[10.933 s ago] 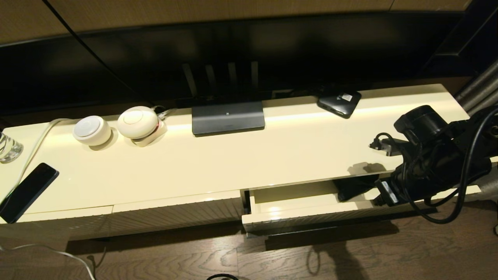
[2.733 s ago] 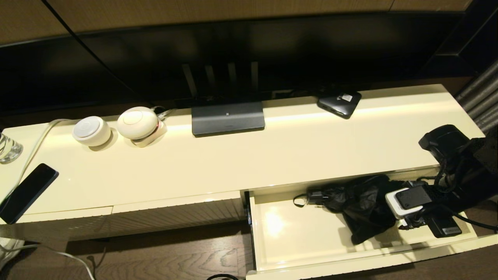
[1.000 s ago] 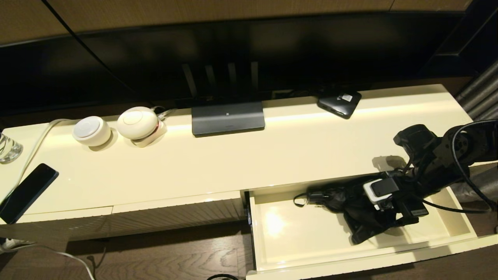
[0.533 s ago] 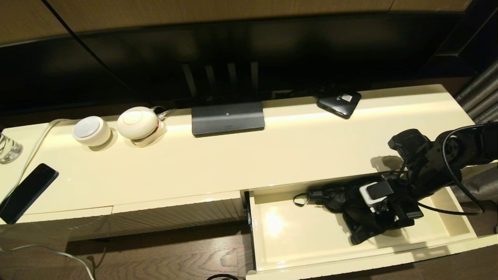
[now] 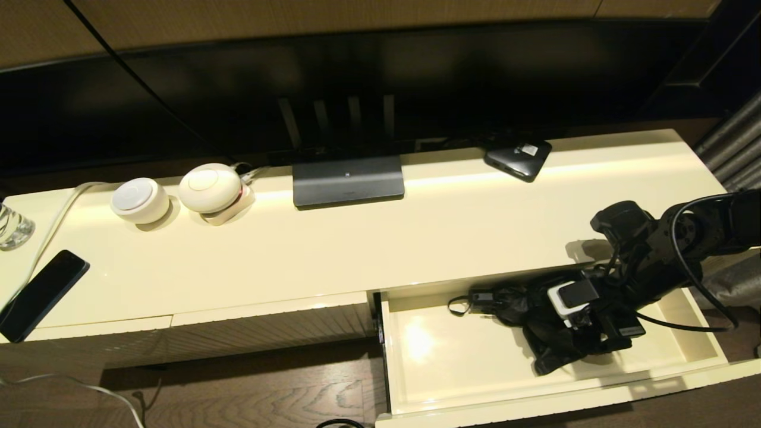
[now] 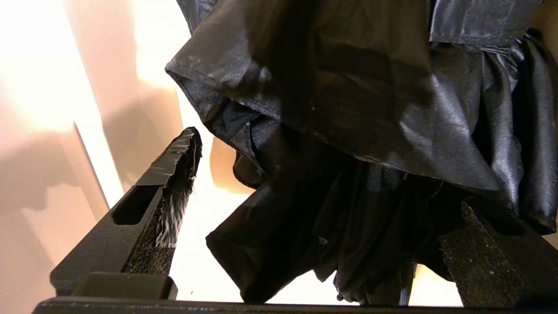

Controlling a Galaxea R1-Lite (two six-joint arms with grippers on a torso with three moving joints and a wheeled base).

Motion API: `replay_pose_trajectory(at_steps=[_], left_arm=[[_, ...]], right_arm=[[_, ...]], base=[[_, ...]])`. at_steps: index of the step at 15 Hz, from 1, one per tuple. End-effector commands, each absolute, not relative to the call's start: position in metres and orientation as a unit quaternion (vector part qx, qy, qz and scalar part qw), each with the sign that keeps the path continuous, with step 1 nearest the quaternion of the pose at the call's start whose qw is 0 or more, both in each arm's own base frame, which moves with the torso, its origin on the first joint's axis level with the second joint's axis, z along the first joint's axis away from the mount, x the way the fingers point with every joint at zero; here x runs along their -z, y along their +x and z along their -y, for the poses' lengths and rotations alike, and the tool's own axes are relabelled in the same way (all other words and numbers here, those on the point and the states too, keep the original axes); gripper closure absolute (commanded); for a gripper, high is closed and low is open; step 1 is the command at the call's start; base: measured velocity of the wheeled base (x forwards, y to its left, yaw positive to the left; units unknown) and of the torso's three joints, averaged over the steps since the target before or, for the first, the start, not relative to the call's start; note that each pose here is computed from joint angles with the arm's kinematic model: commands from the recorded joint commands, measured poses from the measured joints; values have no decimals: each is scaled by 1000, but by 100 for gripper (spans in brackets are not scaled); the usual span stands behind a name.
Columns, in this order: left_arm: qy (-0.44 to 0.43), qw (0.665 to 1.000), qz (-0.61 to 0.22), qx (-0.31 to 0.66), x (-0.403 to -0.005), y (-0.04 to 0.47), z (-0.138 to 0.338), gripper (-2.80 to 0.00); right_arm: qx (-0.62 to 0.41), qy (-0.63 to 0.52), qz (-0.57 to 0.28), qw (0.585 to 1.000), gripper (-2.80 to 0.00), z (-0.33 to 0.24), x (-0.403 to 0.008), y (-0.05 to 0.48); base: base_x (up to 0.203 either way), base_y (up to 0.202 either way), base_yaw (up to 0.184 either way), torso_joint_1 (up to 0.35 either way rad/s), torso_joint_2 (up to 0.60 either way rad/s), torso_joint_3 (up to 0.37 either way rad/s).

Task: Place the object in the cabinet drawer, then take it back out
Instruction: Take the umbrella out of the drawer and put it on the table

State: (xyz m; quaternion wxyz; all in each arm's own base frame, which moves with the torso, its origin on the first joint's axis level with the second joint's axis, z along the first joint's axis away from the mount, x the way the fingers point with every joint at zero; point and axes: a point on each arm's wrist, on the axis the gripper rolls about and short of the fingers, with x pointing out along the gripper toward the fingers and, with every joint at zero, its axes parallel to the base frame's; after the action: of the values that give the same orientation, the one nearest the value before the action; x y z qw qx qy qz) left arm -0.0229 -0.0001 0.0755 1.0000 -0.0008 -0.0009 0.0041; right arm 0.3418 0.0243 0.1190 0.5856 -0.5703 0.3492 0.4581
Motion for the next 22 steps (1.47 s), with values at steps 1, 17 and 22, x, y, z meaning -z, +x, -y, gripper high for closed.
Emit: replay_pose_trajectory(at_steps=[1, 17, 22], left_arm=[[-1, 1000, -1, -5, -75, -23, 0, 0], [-1, 1000, -1, -5, -75, -23, 0, 0], [-1, 1000, -1, -5, -75, -23, 0, 0]], right_arm=[[-464, -569, -350, 582, -280, -25, -116, 341], [-450, -583, -330, 591, 0, -24, -143, 320], [-415, -603, -295, 614, 0, -22, -184, 296]], base=[[0, 0, 0, 0, 0, 0], [0, 0, 0, 0, 0, 0], [0, 0, 0, 0, 0, 0]])
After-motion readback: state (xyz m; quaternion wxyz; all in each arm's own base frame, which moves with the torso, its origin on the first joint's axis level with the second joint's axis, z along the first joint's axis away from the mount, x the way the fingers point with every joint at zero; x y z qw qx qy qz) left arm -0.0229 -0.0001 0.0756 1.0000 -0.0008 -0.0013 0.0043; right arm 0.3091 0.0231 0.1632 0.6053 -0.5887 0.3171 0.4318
